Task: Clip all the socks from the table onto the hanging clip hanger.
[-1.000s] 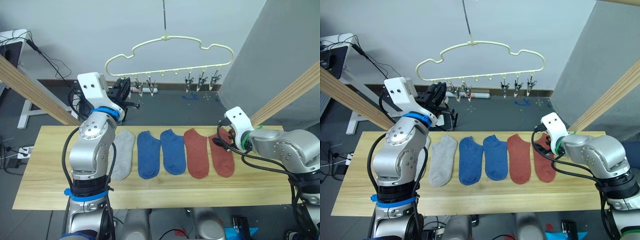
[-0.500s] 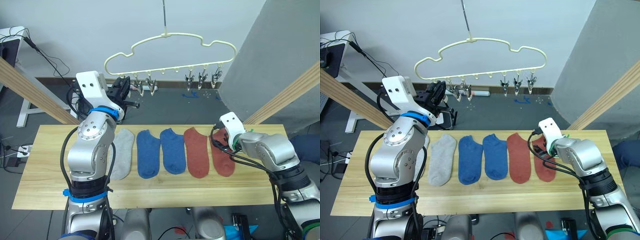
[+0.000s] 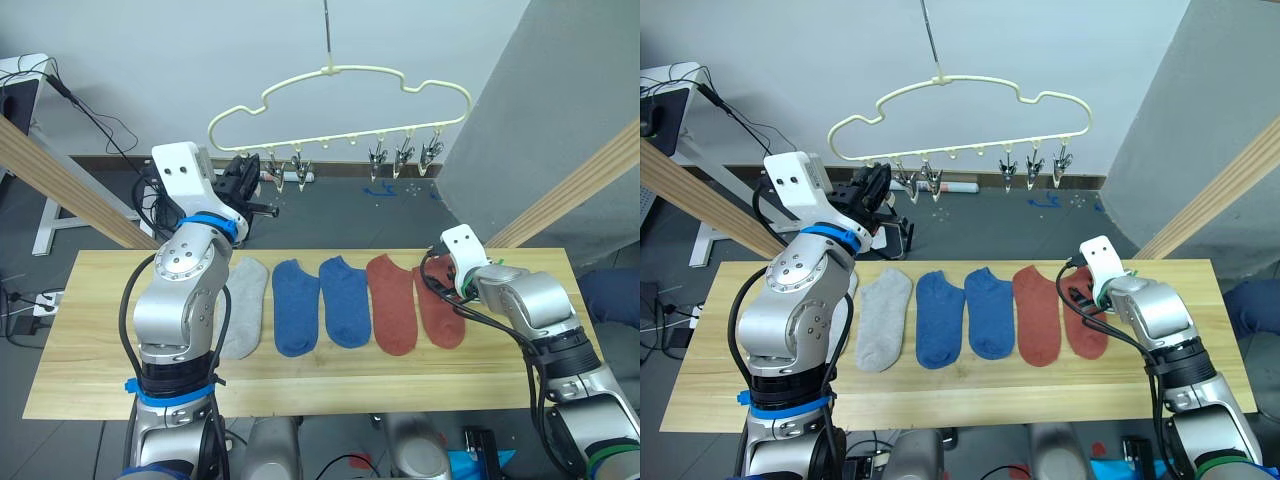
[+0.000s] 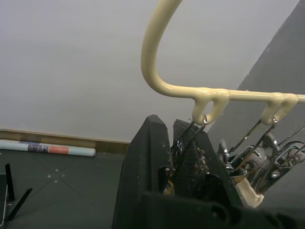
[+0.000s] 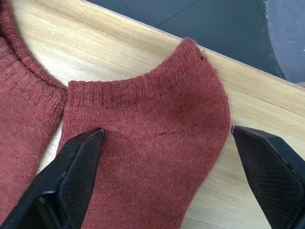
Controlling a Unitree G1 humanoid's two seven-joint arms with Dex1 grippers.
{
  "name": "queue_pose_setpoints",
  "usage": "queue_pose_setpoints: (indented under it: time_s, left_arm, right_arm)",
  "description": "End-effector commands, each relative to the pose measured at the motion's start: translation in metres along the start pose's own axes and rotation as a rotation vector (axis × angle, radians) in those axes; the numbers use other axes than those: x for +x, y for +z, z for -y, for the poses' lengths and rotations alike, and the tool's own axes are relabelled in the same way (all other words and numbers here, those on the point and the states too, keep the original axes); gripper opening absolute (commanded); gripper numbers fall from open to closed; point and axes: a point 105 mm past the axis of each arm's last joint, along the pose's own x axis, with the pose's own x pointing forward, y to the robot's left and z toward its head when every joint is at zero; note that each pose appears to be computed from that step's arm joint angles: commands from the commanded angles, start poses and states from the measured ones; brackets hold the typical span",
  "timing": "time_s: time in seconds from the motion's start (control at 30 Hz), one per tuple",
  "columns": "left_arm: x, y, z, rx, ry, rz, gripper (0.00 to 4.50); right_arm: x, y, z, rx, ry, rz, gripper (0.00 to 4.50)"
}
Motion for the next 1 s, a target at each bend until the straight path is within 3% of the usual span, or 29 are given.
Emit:
queue_pose_setpoints:
  time_s: [0.03, 0.07, 0.17, 0.5, 0.57, 0.83, 1.0]
  left_arm:
    - [-0.004, 0.010, 0.001, 0.014, -0.003, 0.038, 0.18]
    - [-0.004, 0.010, 0.001, 0.014, -0.002, 0.038, 0.18]
    - [-0.004, 0.009, 0.000, 0.015, -0.001, 0.036, 0.18]
    - [-0.005, 0.008, 0.000, 0.013, -0.002, 0.033, 0.18]
    - [-0.005, 0.007, 0.000, 0.013, -0.002, 0.032, 0.18]
    - [-0.005, 0.006, 0.000, 0.008, -0.008, 0.026, 0.18]
    - [-0.010, 0.005, 0.004, -0.039, -0.070, 0.002, 0.18]
  right_arm:
    - [0.005, -0.021, -0.003, 0.026, 0.019, -0.073, 4.50]
    - [0.005, -0.021, -0.003, 0.028, 0.020, -0.074, 4.50]
    - [0.006, -0.022, 0.000, 0.018, 0.010, -0.081, 3.87]
    - [0.006, -0.027, 0.004, 0.012, -0.002, -0.093, 0.52]
    - [0.006, -0.027, 0.004, 0.013, -0.002, -0.094, 0.02]
    - [0.005, -0.026, 0.003, -0.015, 0.003, -0.077, 0.02]
    - [-0.026, -0.004, -0.011, -0.079, 0.137, 0.035, 0.02]
